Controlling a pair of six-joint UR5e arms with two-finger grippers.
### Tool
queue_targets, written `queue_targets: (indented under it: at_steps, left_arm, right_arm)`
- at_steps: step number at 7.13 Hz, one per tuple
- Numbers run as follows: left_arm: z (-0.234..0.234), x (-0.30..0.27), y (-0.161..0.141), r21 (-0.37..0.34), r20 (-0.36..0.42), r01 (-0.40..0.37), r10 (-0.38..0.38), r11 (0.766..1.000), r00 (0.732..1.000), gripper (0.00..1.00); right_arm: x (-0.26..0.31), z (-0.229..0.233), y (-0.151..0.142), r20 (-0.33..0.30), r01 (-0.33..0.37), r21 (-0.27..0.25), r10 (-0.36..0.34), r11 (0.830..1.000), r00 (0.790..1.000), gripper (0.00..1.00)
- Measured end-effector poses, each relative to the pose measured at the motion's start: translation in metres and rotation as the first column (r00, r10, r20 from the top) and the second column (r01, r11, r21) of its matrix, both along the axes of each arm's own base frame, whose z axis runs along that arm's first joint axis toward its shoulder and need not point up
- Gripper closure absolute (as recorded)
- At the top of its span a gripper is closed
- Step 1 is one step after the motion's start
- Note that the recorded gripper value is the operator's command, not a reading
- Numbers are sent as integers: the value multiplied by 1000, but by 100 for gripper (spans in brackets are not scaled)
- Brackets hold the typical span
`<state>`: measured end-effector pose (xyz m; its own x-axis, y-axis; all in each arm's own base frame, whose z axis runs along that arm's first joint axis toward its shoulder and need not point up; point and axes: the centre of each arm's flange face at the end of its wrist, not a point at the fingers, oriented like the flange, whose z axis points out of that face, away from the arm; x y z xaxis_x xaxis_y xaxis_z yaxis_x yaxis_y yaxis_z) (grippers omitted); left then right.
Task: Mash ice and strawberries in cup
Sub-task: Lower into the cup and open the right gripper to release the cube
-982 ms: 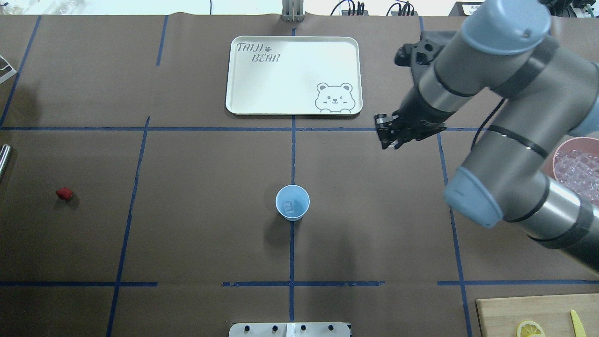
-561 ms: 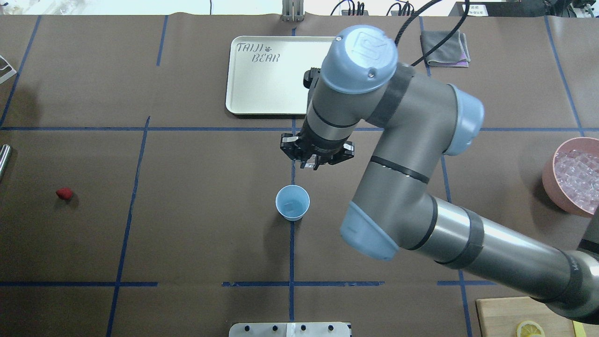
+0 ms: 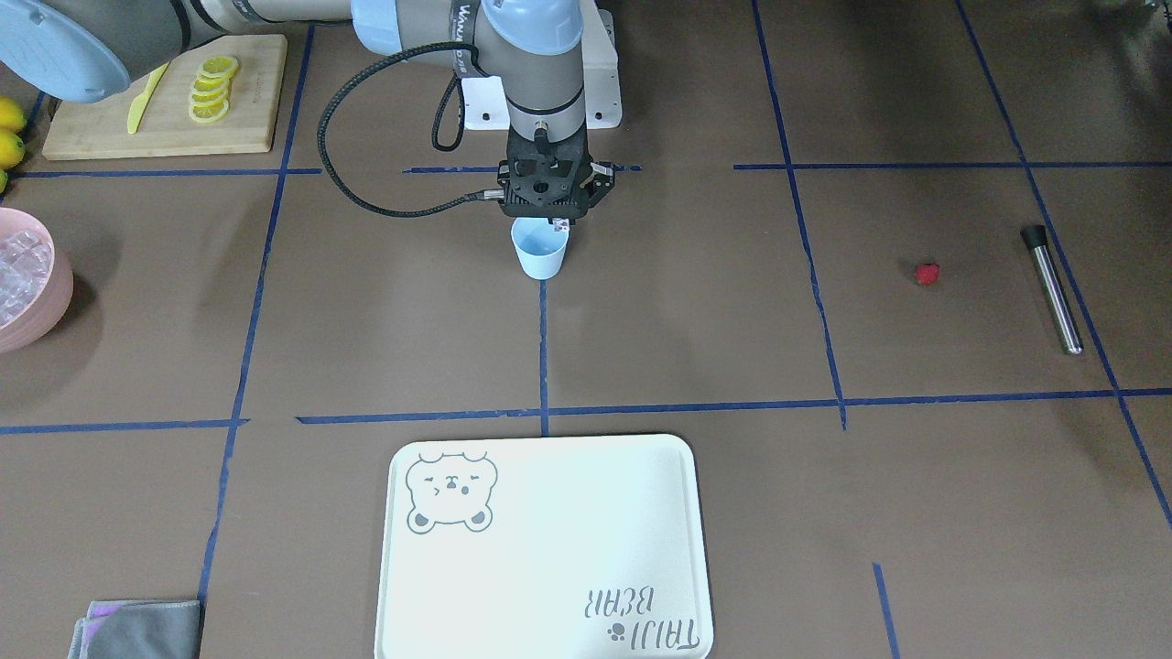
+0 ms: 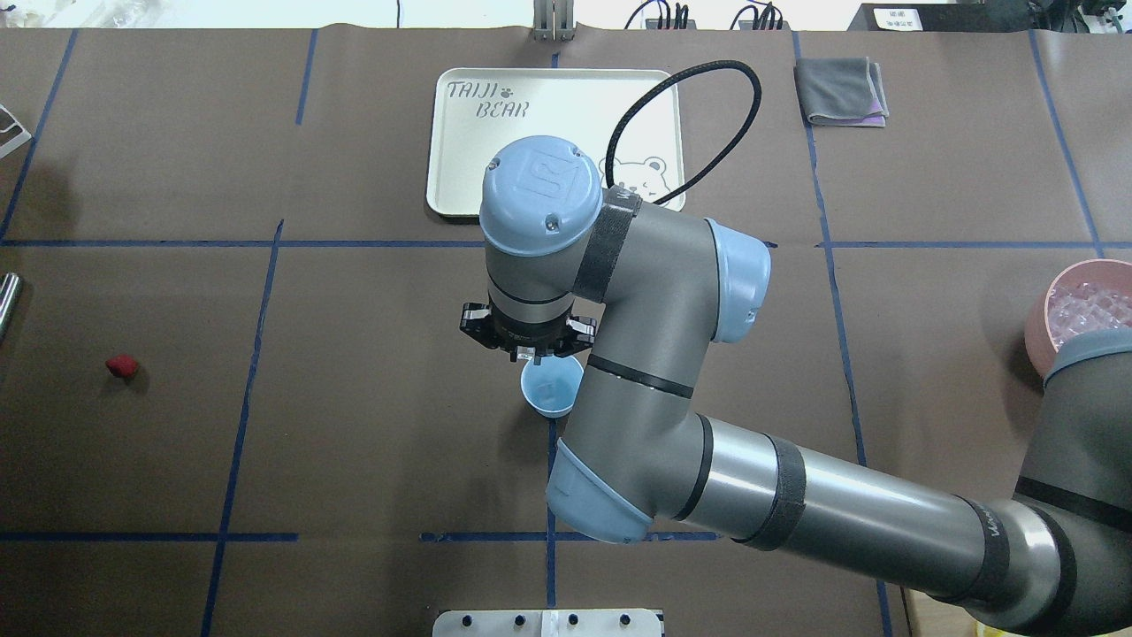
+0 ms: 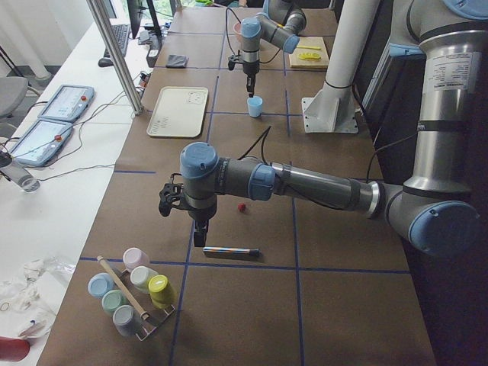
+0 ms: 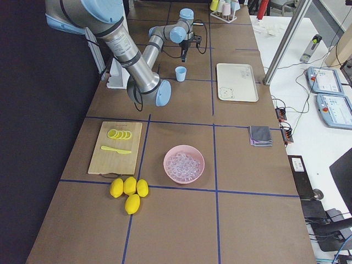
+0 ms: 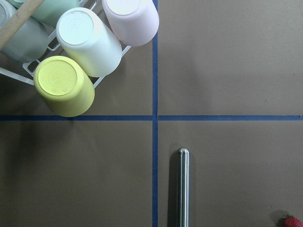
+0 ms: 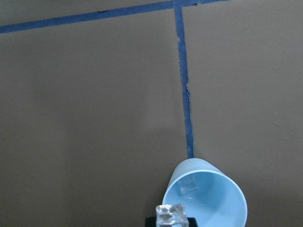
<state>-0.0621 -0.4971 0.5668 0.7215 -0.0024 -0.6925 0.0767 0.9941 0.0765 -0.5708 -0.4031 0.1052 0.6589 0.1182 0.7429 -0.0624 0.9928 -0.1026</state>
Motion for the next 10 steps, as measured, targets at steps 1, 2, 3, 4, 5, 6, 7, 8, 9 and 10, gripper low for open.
queue_targets:
  at_steps: [1,2,3,4,5,6,7,8,9,10]
  left_arm:
    - [-1,0,0,0,-1,2,-2,1000,1000,0]
    - [-1,0,-1,0,-1,2,-2,1000,1000,0]
    - [-1,1,-1,-1,-1,2,-2,1000,1000,0]
    - [-2,1,-1,-1,-1,2,-2,1000,1000,0]
    - [-2,1,-1,-1,-1,2,-3,1000,1000,0]
    - [-2,1,-2,0,-1,3,-3,1000,1000,0]
    - [-2,1,-2,0,-1,2,-2,1000,1000,0]
    - [-3,1,-2,1,-1,2,-2,1000,1000,0]
    - [-3,1,-2,2,-1,2,-2,1000,1000,0]
    - [-3,2,-2,2,-1,2,-2,1000,1000,0]
  right_arm:
    - [-4,6,2,-12,4,-6,-4,1000,1000,100]
    - [-8,14,3,-26,9,-13,-9,1000,1000,100]
    - [-10,20,4,-36,12,-19,-13,1000,999,100]
    - [-11,25,5,-43,15,-24,-16,1000,999,98]
    - [-12,30,6,-48,18,-29,-20,999,999,97]
    - [-12,32,7,-50,20,-32,-22,999,999,95]
    - [-12,32,7,-49,22,-33,-23,999,999,83]
    - [-12,32,8,-48,22,-33,-24,999,999,74]
    - [-11,32,8,-48,23,-33,-24,999,999,62]
    - [-11,32,8,-47,23,-33,-25,999,999,58]
